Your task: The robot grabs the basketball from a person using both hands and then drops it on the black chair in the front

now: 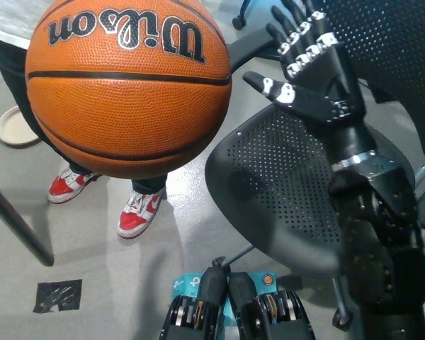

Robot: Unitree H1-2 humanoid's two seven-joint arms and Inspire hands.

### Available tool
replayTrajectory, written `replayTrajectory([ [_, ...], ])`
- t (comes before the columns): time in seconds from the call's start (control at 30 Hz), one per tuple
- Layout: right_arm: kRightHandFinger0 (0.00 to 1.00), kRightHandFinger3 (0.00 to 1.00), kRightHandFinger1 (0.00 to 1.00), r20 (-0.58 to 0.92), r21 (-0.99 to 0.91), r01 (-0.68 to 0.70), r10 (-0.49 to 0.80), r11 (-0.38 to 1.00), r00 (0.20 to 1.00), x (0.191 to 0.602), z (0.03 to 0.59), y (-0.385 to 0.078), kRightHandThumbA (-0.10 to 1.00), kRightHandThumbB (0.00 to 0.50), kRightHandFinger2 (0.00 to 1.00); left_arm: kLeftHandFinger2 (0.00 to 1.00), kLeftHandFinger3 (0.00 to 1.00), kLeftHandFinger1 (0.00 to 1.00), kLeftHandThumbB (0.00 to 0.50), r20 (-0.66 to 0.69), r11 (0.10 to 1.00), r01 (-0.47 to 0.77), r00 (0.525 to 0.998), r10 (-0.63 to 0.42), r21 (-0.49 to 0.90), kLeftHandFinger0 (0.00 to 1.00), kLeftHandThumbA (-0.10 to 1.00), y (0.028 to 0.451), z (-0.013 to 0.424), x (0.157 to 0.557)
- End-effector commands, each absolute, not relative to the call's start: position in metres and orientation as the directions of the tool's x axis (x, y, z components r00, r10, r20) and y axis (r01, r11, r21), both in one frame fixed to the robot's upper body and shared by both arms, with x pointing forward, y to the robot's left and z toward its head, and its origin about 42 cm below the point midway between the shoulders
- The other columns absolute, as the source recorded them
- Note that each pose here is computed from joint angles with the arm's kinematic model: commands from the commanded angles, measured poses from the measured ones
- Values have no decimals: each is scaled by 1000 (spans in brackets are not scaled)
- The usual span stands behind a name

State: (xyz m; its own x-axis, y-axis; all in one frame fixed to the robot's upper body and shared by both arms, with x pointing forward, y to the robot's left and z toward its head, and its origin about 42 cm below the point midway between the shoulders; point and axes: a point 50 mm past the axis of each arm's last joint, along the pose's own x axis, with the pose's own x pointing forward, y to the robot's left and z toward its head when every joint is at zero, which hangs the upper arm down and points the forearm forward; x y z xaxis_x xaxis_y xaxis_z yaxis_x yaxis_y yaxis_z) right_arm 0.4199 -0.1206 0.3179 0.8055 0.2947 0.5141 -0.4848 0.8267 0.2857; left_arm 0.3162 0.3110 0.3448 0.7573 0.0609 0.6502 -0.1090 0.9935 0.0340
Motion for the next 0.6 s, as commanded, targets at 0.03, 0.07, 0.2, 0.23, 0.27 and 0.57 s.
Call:
replayTrajectory([
  [0.03,1000,1000,1000,557,271,-505,294,819,777,430,339,-108,1000,342,1000,1000,1000,1000,212,669,993,-90,743,16,75,1000,1000,292,359,317],
  [0.07,1000,1000,1000,556,272,-503,293,820,778,430,339,-107,1000,342,1000,1000,1000,1000,210,668,993,-88,744,15,76,1000,1000,291,360,318],
  [0.2,1000,1000,1000,555,272,-507,297,818,777,432,339,-103,1000,346,1000,1000,1000,1000,168,662,992,-94,750,15,83,1000,1000,281,357,321],
  [0.23,1000,1000,1000,554,274,-509,299,816,777,431,339,-103,1000,349,1000,1000,1000,1000,168,656,992,-89,754,11,86,1000,1000,280,355,321],
  [0.27,1000,1000,1000,554,275,-514,303,812,776,431,338,-102,1000,351,1000,1000,1000,1000,169,655,992,-81,756,2,91,1000,1000,279,354,321],
  [0.57,1000,1000,1000,566,372,-614,355,696,744,423,337,-102,1000,390,1000,1000,1000,1000,196,635,992,-67,772,-14,103,1000,1000,274,342,327],
])
